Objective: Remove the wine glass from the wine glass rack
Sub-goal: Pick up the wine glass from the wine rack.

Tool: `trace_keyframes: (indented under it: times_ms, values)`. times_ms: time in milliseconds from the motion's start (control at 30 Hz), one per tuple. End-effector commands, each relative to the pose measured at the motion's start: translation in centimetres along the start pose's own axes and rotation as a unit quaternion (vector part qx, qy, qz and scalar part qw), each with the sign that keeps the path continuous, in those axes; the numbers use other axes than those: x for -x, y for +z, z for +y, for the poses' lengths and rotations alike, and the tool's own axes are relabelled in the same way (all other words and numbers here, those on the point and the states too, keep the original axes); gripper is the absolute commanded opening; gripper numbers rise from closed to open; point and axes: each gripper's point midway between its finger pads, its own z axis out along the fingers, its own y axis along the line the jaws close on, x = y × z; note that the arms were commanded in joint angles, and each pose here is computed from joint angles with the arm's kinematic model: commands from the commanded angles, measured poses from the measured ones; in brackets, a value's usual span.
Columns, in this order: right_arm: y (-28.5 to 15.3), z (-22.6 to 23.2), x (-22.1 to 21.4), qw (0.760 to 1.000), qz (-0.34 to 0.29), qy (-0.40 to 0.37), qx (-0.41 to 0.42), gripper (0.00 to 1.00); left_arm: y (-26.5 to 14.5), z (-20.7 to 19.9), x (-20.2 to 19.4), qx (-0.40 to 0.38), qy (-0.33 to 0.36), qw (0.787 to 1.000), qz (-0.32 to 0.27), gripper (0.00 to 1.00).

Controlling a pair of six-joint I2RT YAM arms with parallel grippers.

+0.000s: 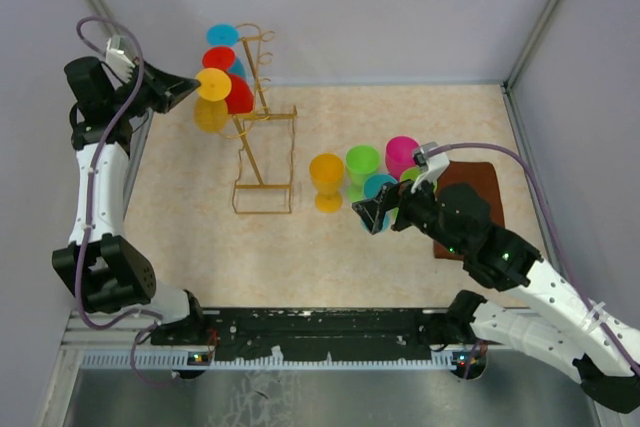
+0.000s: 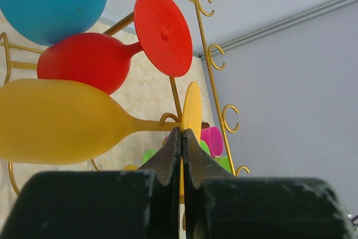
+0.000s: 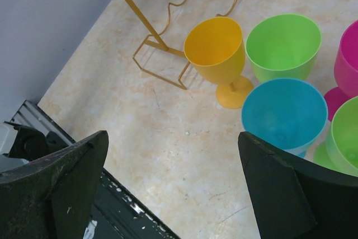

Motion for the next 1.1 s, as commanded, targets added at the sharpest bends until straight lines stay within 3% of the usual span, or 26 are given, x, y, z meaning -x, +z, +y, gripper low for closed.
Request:
trace_keyframes:
  times_ms: [0, 1067]
  values:
    - [-0.5, 0.1, 1.6, 1.0, -0.03, 0.007, -0.002, 0.99, -0.6, -1.9, 1.1, -0.012, -0.003, 0.999, -0.036, 0.0]
    - [-0.8, -0.2, 1.8, 0.999, -0.033, 0.006, -0.009, 0.99, -2.1, -1.6, 2.3, 0.034, -0.006, 0.994, -0.104, 0.0]
